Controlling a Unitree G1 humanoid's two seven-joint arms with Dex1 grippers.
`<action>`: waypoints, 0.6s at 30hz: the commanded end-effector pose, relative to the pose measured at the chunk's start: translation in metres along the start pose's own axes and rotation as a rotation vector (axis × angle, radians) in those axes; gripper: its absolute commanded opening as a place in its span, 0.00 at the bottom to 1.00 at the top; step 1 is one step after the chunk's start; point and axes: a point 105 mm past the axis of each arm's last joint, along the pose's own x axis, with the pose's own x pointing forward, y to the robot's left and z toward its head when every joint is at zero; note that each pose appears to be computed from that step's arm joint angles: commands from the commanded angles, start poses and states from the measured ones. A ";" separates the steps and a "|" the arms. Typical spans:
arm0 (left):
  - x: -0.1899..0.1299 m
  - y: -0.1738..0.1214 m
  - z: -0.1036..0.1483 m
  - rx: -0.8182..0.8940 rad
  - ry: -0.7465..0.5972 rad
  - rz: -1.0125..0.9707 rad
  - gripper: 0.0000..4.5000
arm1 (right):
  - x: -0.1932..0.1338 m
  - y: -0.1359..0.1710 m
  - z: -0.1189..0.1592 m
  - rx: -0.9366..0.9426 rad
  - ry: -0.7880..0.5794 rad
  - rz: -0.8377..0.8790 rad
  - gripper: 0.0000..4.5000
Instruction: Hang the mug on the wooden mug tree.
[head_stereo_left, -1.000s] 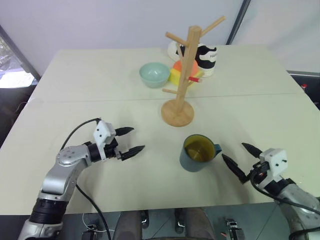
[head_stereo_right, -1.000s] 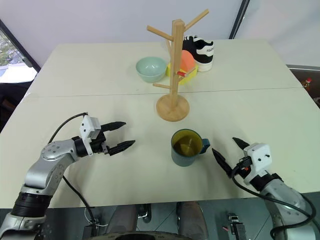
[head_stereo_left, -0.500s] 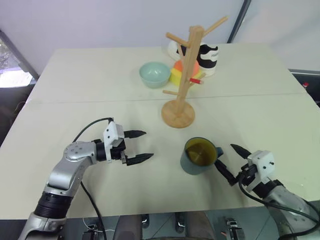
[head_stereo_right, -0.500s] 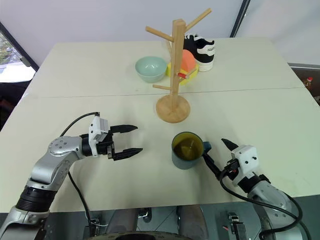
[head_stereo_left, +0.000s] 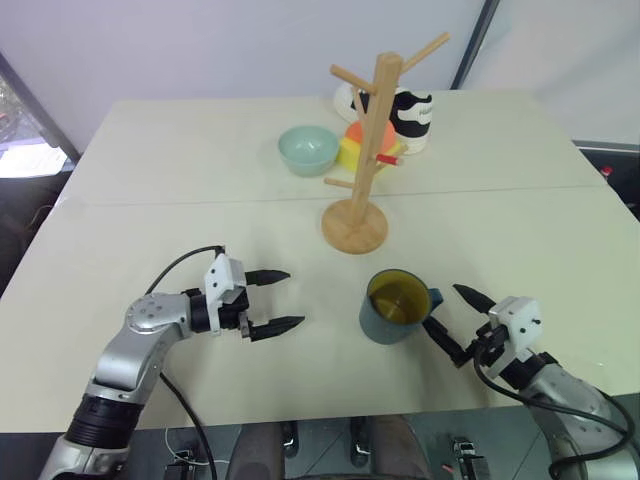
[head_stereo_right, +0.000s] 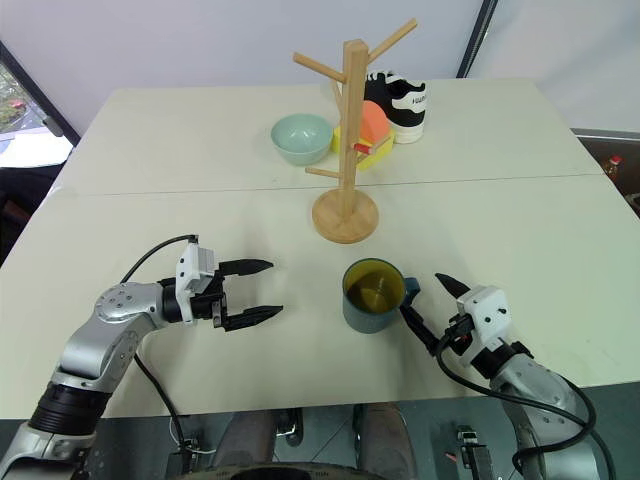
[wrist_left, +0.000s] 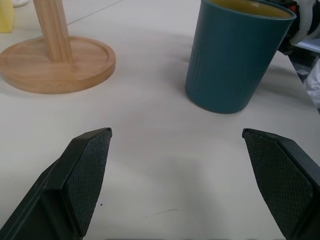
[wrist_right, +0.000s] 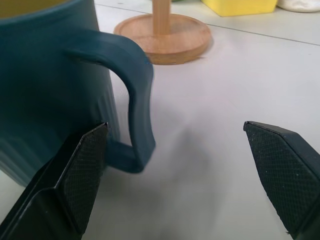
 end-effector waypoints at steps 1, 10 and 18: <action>-0.001 -0.002 0.013 0.055 -0.030 0.001 1.00 | 0.006 0.001 0.006 -0.012 -0.032 0.004 1.00; -0.003 0.000 0.015 0.060 -0.029 0.017 1.00 | 0.009 0.006 0.008 0.009 -0.048 0.048 0.01; -0.005 0.002 0.015 0.060 -0.026 0.038 1.00 | 0.017 0.012 0.026 -0.128 -0.039 0.122 0.01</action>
